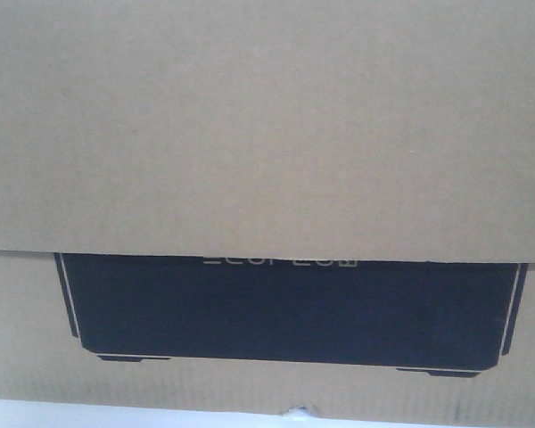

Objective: Grab box from left shelf to table start
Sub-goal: 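Open both grippers and release the box walls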

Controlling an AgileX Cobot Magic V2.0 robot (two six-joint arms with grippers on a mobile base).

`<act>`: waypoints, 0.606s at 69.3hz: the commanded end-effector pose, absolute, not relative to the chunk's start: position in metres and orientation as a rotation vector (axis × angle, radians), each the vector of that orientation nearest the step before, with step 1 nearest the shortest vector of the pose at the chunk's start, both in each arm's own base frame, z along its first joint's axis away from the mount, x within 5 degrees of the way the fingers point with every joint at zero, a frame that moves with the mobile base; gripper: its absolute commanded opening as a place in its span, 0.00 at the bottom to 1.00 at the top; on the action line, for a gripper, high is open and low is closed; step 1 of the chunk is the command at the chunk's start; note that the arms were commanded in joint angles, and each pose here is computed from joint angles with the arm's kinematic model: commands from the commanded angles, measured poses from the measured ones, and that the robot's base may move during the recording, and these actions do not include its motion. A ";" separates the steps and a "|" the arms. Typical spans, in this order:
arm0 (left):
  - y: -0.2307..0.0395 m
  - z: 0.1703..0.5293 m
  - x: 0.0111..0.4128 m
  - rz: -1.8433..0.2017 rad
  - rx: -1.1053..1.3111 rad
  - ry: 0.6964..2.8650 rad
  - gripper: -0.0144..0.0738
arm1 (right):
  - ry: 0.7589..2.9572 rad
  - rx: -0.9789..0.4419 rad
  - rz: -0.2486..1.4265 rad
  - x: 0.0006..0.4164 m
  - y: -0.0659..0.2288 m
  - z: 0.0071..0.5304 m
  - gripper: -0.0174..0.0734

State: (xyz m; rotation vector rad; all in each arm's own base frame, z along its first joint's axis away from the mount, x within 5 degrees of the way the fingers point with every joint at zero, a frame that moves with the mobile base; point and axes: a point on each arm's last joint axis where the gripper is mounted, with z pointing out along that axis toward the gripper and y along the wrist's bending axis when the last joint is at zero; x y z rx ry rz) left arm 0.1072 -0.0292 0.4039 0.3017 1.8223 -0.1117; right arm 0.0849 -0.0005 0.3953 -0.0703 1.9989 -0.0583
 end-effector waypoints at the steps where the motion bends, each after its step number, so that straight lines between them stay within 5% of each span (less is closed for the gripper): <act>1: -0.029 0.399 0.096 -0.144 0.310 1.638 0.06 | 1.844 -0.087 -0.069 0.075 -0.002 0.391 0.25; 23: -0.022 0.313 0.067 -0.188 0.320 1.490 0.06 | 1.669 -0.108 -0.041 0.042 -0.003 0.324 0.25; 42: -0.022 0.287 0.062 -0.202 0.321 1.450 0.06 | 1.608 -0.114 -0.033 0.037 -0.003 0.309 0.25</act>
